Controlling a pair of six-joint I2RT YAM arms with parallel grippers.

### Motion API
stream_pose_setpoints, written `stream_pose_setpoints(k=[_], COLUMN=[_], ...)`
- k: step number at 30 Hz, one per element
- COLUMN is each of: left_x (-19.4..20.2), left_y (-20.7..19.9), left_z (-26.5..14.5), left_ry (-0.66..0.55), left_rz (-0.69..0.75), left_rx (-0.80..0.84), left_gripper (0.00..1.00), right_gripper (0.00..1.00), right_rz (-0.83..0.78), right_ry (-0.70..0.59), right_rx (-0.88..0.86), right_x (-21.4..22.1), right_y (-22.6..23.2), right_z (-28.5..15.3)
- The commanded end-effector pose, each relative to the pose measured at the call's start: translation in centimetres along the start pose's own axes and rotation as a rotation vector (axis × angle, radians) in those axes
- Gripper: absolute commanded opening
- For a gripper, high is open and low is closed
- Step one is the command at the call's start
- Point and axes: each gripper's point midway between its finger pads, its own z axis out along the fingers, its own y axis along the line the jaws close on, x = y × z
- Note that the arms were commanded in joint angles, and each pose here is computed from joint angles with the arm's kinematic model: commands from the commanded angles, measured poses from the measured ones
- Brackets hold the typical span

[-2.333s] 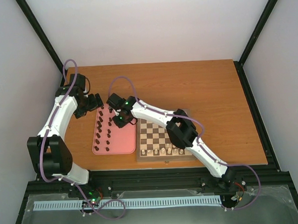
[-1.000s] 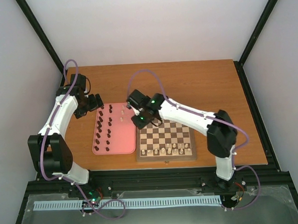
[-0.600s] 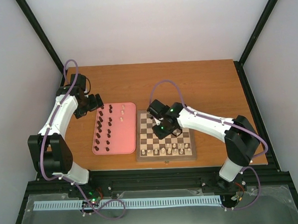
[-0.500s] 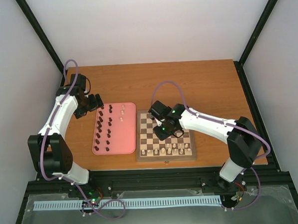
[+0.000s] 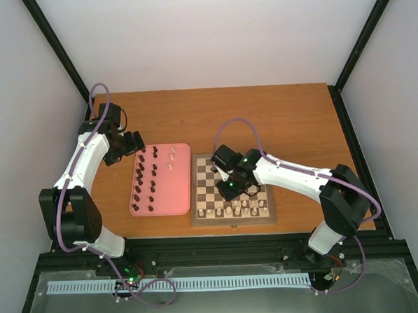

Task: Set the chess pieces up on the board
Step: Place the chess piece on the chessboard.

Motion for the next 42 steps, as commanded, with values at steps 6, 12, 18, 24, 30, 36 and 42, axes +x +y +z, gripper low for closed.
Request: stream_pose_setpoints(k=[6,12,18,24,30,36,42], left_x=[-0.7,-0.6,-0.6,-0.7,-0.7,-0.8,-0.8], left_y=[-0.3,-0.3,-0.4,-0.3,-0.3,-0.4,-0.3], left_z=[-0.6,-0.5,-0.4,-0.4,-0.4,-0.4,-0.1], left_ry=[-0.03,-0.026,-0.026,-0.027,-0.028,-0.028,-0.023], left_rz=[0.017,0.018,0.018,0.018,0.018,0.017,0.018], left_rx=[0.006,0.009,0.01,0.007,0.006,0.008,0.002], left_gripper=[1.0,1.0,1.0,1.0,1.0,1.0,1.0], right_gripper=[0.11,0.11,0.12,0.12,0.12,0.12,0.13], right_rz=[-0.059,-0.063,-0.073,-0.085,-0.086,-0.086,-0.087], right_ry=[0.03,0.056,0.077,0.103,0.113,0.114,0.122], right_rx=[-0.037,-0.012,-0.018,-0.024,-0.015,0.002,0.01], right_x=[1.6,2.0,2.4,2.6,2.6,2.2,2.1], right_y=[1.6,1.2,1.2,1.3,1.1,0.9,0.9], right_z=[0.3,0.7,1.1,1.7,2.1,2.5,2.9])
